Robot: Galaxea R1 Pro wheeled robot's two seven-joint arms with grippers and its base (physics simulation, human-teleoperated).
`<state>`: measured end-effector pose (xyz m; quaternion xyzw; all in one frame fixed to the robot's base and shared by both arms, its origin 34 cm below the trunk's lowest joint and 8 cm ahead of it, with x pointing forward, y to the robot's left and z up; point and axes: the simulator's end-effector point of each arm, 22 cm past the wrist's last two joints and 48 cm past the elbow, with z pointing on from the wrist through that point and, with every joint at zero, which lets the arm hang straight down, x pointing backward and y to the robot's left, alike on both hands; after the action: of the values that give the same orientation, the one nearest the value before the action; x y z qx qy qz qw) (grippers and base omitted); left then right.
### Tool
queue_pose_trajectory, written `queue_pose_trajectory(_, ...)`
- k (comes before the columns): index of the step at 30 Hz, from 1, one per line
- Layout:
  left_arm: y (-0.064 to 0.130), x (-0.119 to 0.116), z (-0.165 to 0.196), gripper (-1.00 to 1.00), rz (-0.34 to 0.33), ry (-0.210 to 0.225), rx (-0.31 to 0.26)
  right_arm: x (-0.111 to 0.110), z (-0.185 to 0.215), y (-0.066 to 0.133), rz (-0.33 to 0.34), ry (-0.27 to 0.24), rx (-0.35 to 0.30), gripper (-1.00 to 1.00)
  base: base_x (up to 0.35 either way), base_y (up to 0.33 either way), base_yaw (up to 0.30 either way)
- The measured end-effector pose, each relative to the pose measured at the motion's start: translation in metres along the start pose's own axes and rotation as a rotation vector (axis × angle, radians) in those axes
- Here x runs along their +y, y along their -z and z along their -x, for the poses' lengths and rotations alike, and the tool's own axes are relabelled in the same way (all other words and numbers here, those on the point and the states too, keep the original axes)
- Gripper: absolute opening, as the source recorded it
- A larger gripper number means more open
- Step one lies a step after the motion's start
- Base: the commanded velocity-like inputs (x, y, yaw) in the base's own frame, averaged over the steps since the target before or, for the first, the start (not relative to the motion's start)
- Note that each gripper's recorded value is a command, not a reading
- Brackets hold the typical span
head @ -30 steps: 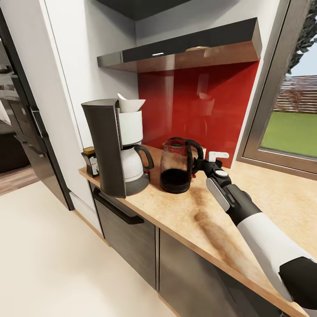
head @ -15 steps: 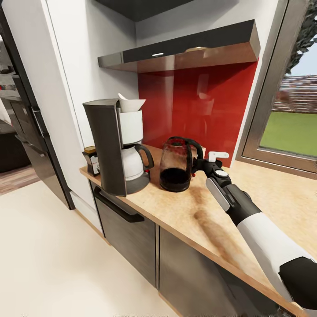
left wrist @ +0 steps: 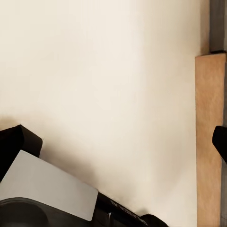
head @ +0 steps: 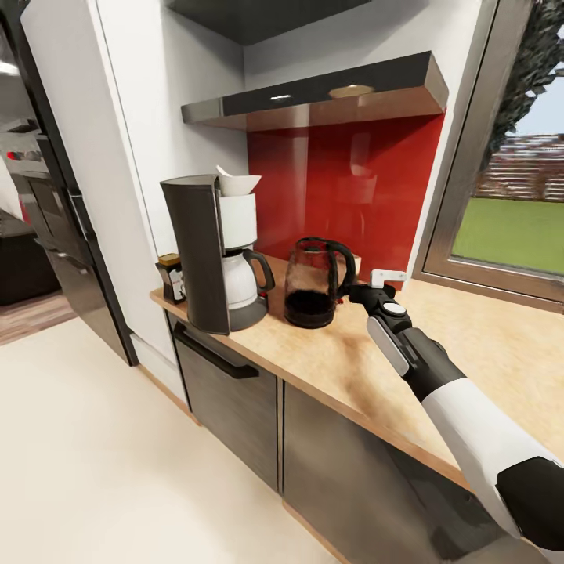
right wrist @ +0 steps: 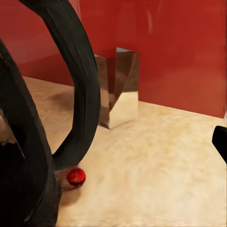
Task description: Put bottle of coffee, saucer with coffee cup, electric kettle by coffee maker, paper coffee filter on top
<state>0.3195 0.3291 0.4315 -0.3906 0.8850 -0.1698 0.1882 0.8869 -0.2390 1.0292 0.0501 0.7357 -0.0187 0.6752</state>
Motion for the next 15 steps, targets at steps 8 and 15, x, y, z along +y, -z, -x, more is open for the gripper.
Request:
queue_pose_trajectory(8,0.0002,-0.0001,0.0,1.0,0.0,0.0,0.0,-0.0004,0.0004,0.0003,0.0,0.0,0.0,1.0,-0.066,0.0,0.0)
queue_pose_trajectory(15,0.0001,0.0,0.0,1.0,0.0,0.0,0.0,-0.0012,0.0004,0.0,-0.001,0.001,-0.001,1.0,-0.096,0.0,0.0)
